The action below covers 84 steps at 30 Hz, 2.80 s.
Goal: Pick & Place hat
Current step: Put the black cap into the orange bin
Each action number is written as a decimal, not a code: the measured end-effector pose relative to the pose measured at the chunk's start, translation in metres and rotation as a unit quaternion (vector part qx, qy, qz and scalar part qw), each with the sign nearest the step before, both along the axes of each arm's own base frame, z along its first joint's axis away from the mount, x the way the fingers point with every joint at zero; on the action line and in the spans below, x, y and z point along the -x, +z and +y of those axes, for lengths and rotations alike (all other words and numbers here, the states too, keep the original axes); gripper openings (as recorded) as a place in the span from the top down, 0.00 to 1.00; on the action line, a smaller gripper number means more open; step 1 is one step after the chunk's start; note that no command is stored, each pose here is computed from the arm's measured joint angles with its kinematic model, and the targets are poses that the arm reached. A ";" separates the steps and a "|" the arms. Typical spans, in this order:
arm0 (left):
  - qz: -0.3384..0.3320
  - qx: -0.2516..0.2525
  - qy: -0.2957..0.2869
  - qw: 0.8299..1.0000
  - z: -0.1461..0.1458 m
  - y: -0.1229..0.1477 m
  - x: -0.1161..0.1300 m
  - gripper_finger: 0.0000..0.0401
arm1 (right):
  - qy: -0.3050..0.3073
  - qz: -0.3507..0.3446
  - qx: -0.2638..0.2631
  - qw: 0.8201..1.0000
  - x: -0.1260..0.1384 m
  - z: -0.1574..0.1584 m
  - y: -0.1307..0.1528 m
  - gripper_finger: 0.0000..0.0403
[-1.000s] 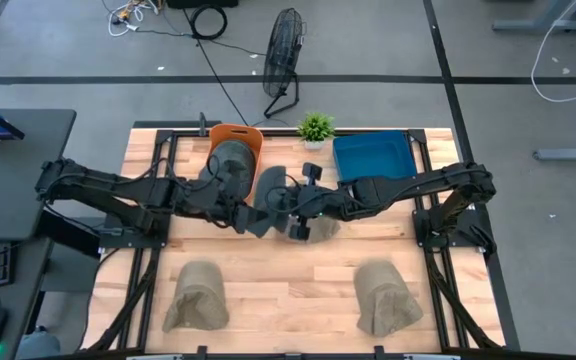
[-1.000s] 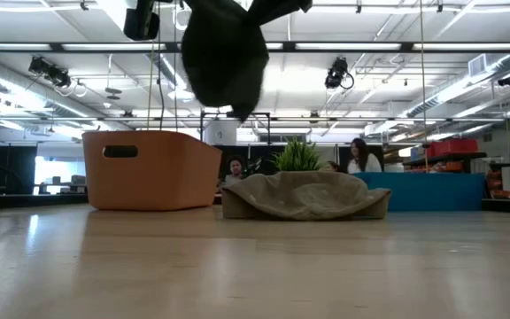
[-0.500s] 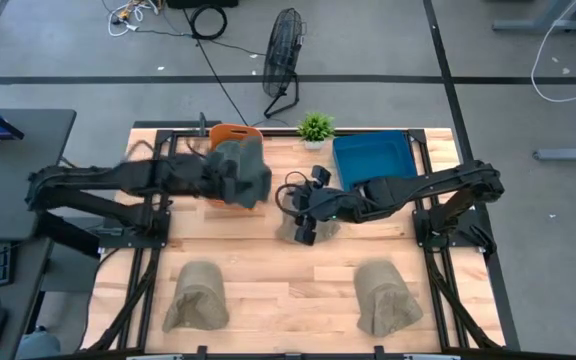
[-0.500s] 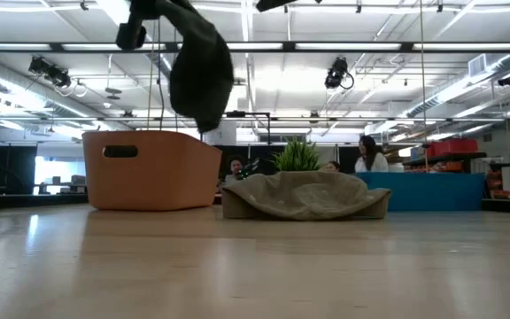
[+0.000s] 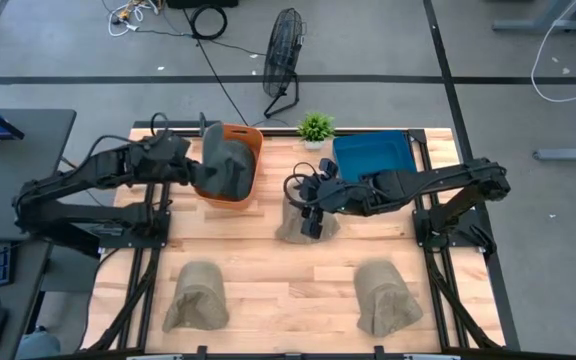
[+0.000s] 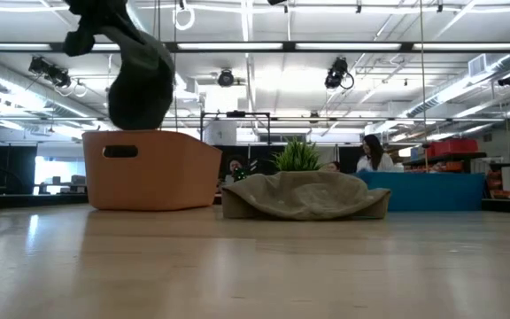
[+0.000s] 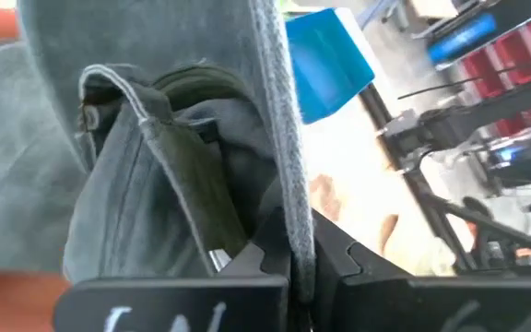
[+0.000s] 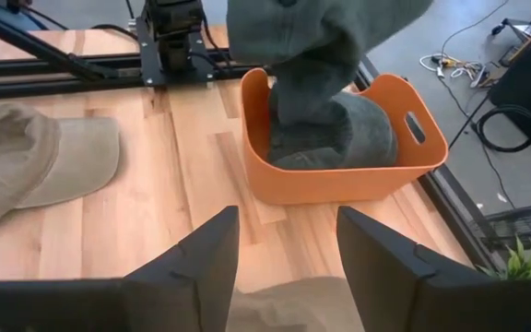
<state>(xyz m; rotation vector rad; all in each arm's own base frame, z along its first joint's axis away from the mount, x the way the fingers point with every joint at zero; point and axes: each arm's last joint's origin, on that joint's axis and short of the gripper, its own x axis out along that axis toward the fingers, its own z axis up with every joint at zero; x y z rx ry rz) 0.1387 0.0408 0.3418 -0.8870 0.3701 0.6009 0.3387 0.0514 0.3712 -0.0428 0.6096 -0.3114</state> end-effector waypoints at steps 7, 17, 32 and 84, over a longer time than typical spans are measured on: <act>0.003 -0.011 -0.020 1.000 0.009 -0.002 -0.011 0.98 | -0.008 0.000 0.000 1.000 -0.001 -0.005 0.000 0.54; -0.086 -0.040 -0.080 0.992 0.016 0.014 -0.017 0.98 | -0.008 0.000 0.000 1.000 -0.001 -0.006 0.000 0.54; -0.132 0.024 -0.060 0.989 0.026 -0.090 -0.010 0.98 | -0.007 0.003 0.000 1.000 -0.001 -0.006 -0.001 0.54; 0.115 -0.027 0.015 0.993 0.027 -0.047 0.031 0.57 | 0.009 0.003 -0.029 1.000 -0.001 -0.004 -0.001 0.54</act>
